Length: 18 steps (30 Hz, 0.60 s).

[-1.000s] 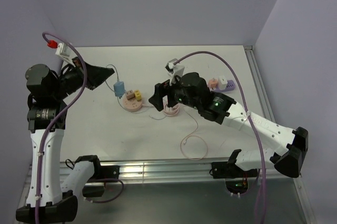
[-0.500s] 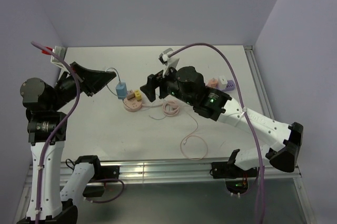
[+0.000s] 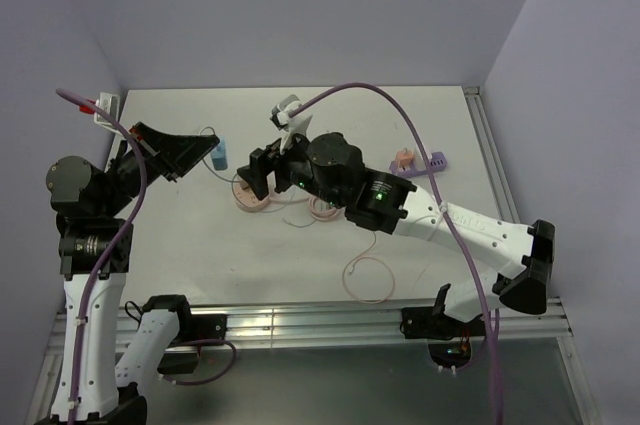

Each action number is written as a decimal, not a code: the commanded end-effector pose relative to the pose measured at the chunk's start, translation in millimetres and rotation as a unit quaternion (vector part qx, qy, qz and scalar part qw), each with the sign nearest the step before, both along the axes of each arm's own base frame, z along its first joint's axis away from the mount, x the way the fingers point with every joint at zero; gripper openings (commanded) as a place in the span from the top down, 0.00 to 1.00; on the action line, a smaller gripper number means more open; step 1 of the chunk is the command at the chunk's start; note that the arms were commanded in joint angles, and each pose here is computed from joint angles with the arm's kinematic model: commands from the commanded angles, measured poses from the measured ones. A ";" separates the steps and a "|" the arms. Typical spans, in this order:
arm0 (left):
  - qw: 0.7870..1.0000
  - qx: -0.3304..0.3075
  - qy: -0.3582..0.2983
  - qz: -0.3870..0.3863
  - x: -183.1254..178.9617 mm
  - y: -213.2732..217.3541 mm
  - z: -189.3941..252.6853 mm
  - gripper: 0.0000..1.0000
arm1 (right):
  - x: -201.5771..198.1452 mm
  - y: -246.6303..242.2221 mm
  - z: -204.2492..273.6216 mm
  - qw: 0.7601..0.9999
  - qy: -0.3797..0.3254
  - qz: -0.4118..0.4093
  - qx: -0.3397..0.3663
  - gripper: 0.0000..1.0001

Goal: Insert the plug

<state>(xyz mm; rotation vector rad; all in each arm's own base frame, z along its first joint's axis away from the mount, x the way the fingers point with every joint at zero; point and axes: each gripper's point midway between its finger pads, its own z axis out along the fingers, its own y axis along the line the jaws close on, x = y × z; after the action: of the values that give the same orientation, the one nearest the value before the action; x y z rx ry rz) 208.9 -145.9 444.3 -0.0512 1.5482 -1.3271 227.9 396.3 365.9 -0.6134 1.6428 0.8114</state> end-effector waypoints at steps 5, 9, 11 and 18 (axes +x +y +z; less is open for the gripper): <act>0.999 -0.019 -0.033 -0.002 -8.7 -2.0 18.8 1.00 | 12.8 17.1 35.8 0.998 -0.039 -0.031 0.039 0.16; 0.999 -0.023 -0.029 -0.010 -11.2 -5.1 18.5 1.00 | 13.1 25.5 32.9 0.998 -0.036 -0.028 0.041 0.16; 0.999 -0.022 -0.030 -0.011 -12.3 -5.8 18.8 1.00 | 11.1 29.6 30.1 0.998 -0.034 -0.024 0.039 0.16; 0.999 -0.027 -0.025 -0.012 -14.2 -6.5 16.7 1.00 | 10.8 41.3 33.6 0.997 -0.041 -0.032 0.050 0.16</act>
<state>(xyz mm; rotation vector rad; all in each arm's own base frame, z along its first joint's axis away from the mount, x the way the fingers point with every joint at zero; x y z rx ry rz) 202.0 -152.6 448.1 -0.0580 1.5364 -1.3765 235.2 432.9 359.7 -0.5950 1.6258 0.7776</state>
